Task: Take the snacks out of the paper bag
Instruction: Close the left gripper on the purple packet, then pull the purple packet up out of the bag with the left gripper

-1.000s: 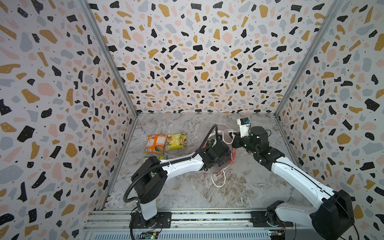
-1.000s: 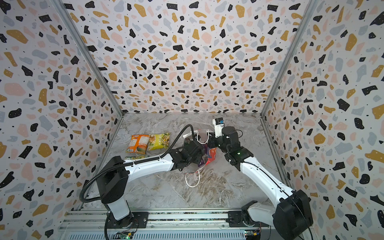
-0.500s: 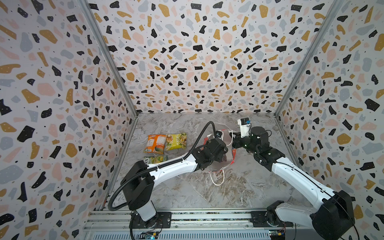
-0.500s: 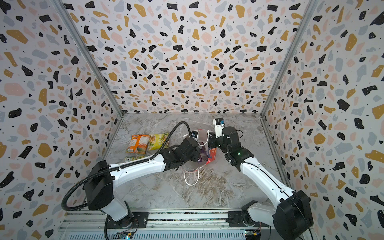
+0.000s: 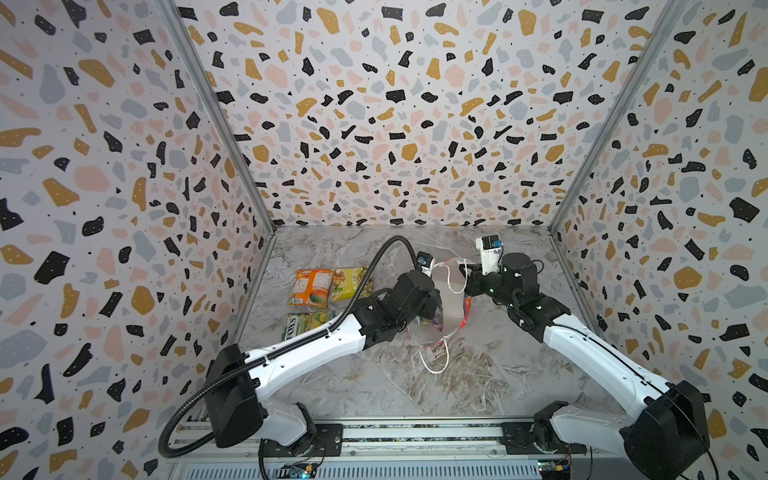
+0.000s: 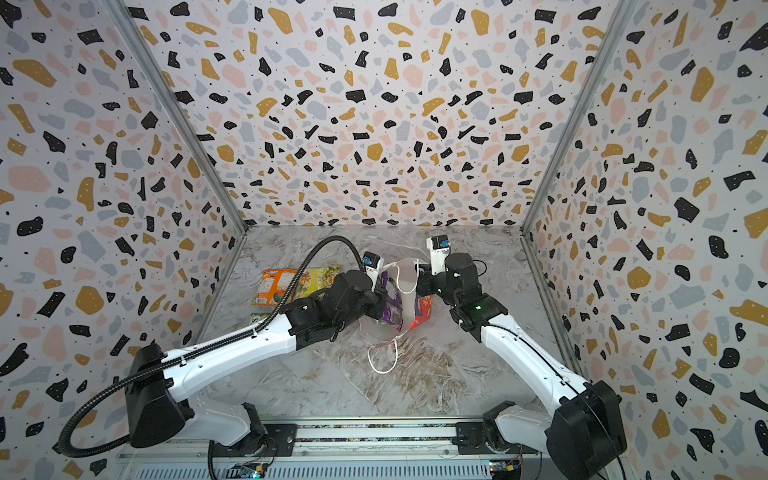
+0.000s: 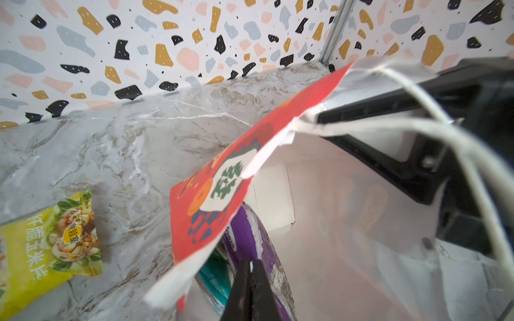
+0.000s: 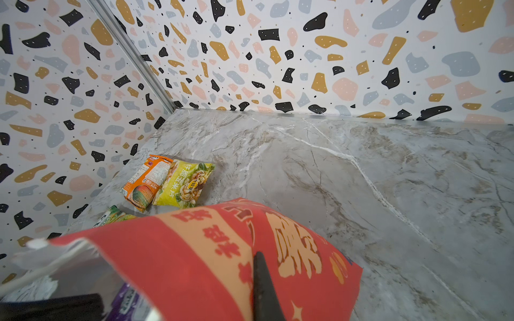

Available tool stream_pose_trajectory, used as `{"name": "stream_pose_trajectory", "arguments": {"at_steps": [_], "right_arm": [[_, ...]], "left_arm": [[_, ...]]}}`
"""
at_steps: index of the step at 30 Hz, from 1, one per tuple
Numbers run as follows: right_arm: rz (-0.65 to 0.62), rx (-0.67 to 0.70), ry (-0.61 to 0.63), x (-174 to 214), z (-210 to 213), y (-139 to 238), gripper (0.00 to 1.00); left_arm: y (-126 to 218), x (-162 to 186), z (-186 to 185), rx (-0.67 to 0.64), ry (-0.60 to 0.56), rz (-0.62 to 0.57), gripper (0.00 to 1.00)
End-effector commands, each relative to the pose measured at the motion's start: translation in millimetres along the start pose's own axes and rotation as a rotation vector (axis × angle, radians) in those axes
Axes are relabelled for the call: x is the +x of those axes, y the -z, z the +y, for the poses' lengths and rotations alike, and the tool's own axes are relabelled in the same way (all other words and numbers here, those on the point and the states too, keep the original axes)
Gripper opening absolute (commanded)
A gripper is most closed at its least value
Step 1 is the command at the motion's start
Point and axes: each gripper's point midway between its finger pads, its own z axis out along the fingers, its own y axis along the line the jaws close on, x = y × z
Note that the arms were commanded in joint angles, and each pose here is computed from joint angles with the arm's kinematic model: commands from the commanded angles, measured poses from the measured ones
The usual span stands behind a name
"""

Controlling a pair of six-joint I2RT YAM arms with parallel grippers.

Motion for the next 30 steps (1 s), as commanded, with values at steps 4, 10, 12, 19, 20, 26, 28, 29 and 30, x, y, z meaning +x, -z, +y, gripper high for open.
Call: {"name": "stream_pose_trajectory", "arguments": {"at_steps": [4,10,12,19,20,26,28,29,30], "right_arm": [[-0.123,-0.025,0.001,-37,8,14,0.0],[-0.126,-0.026,-0.001,-37,8,14,0.0],[-0.127,-0.026,-0.001,-37,8,15,0.0],[-0.129,-0.03,-0.002,-38,9,15,0.0],[-0.131,-0.031,-0.001,-39,9,16,0.0],[-0.129,-0.031,-0.003,-38,9,15,0.0],[-0.13,-0.029,-0.001,-38,8,15,0.0],[-0.13,-0.029,-0.003,-37,8,15,0.0],[-0.132,-0.03,-0.003,-38,8,15,0.0]], "left_arm": [[40,-47,-2,0.055,0.0,-0.146,0.0],[71,-67,-4,0.106,-0.011,-0.218,0.0],[75,-69,0,0.097,-0.013,-0.226,0.0],[113,-91,13,0.086,-0.003,-0.298,0.0],[120,-96,19,0.069,-0.005,-0.313,0.0],[154,-116,50,-0.048,-0.022,-0.35,0.0],[166,-122,60,-0.089,-0.018,-0.371,0.0],[173,-125,66,-0.113,-0.014,-0.382,0.0],[178,-127,70,-0.129,-0.012,-0.39,0.0]]}}
